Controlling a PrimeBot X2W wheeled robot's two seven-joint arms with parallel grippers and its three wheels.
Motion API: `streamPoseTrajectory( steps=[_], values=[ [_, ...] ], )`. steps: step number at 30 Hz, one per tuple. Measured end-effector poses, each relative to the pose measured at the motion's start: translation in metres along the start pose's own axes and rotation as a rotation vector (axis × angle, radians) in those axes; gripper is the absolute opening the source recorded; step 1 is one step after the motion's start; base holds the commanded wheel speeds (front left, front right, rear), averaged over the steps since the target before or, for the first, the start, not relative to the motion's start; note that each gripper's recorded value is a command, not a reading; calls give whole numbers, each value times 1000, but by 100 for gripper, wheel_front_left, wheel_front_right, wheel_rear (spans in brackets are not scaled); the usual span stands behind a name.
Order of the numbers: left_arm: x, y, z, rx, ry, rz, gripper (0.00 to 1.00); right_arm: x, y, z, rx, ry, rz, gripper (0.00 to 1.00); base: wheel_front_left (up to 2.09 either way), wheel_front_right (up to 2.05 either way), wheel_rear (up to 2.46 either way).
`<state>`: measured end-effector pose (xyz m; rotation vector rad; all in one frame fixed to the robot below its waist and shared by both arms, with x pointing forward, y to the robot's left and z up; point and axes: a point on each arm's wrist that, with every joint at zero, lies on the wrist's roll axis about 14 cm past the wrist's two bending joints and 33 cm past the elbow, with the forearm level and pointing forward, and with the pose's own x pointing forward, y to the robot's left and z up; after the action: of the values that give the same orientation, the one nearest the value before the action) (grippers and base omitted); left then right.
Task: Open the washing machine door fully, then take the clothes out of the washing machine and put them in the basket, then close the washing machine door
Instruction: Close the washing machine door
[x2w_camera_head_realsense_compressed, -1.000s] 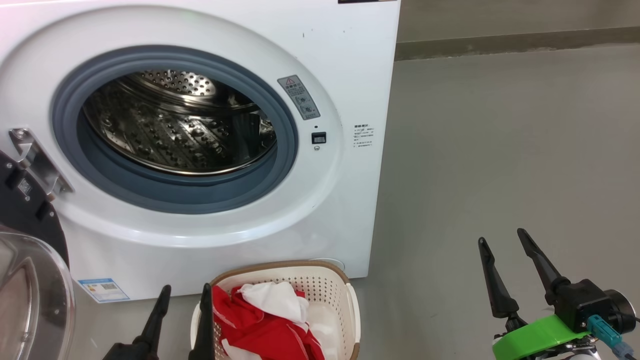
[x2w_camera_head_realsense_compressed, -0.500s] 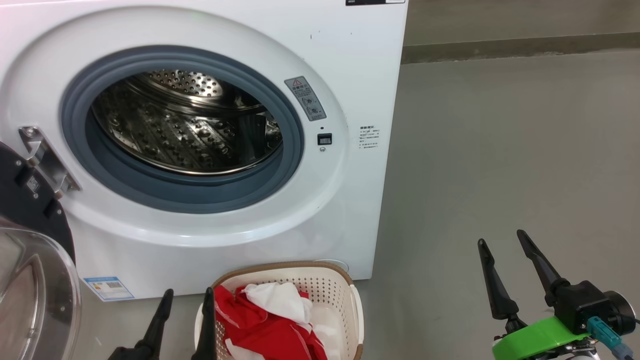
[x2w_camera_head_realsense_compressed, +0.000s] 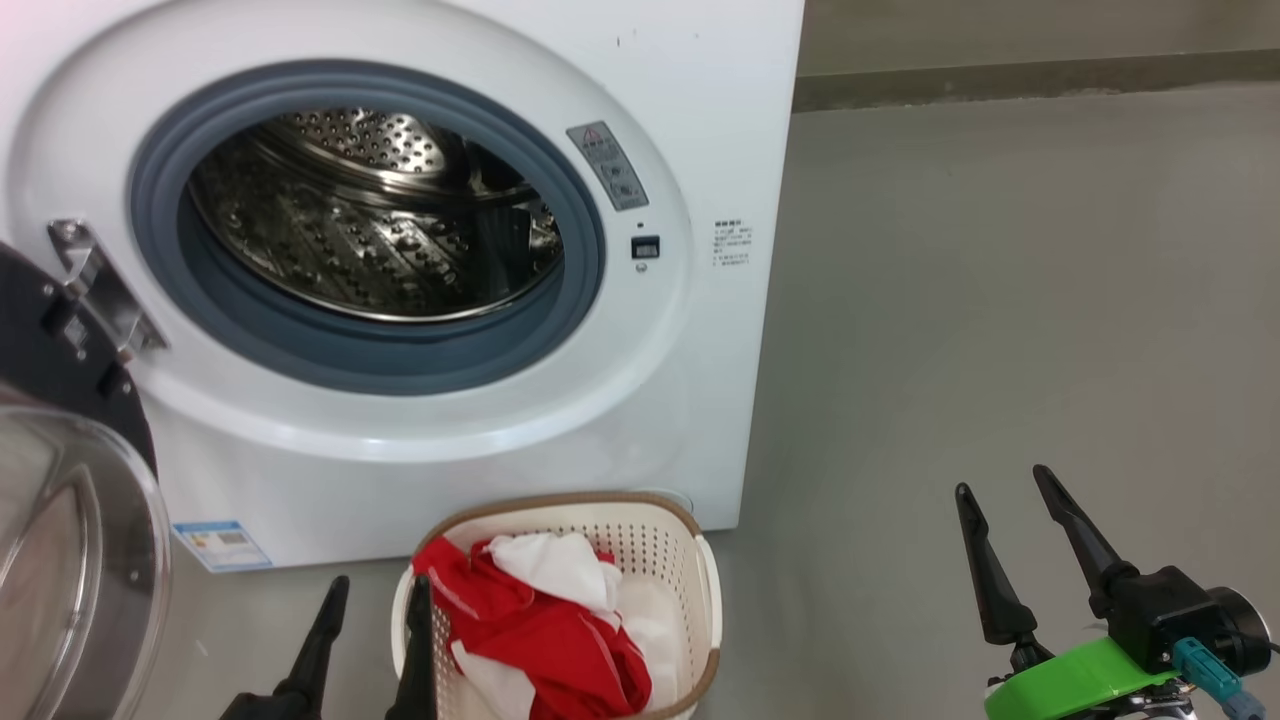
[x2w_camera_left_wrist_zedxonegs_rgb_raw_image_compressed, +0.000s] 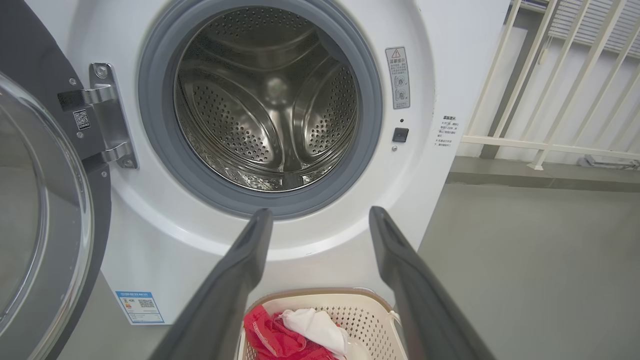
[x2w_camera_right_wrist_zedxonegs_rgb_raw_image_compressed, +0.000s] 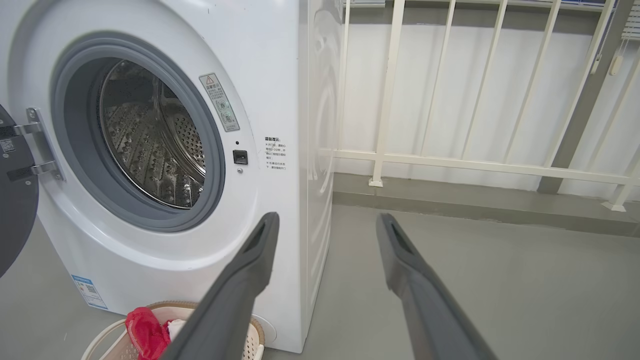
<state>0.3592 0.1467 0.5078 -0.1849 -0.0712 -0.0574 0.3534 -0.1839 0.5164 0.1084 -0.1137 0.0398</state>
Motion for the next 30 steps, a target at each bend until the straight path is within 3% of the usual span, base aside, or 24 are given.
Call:
streamPoseTrajectory(
  steps=[11, 30],
  values=[
    [2, -3, 2, -2, -6, -16, 100, 1, 0, -3, 1, 10, -2, 100, -126, 126, 0],
    [0, 1, 6, 3, -18, -7, 100, 5, 6, -7, 6, 20, 18, 100, -5, 5, 0]
  ],
)
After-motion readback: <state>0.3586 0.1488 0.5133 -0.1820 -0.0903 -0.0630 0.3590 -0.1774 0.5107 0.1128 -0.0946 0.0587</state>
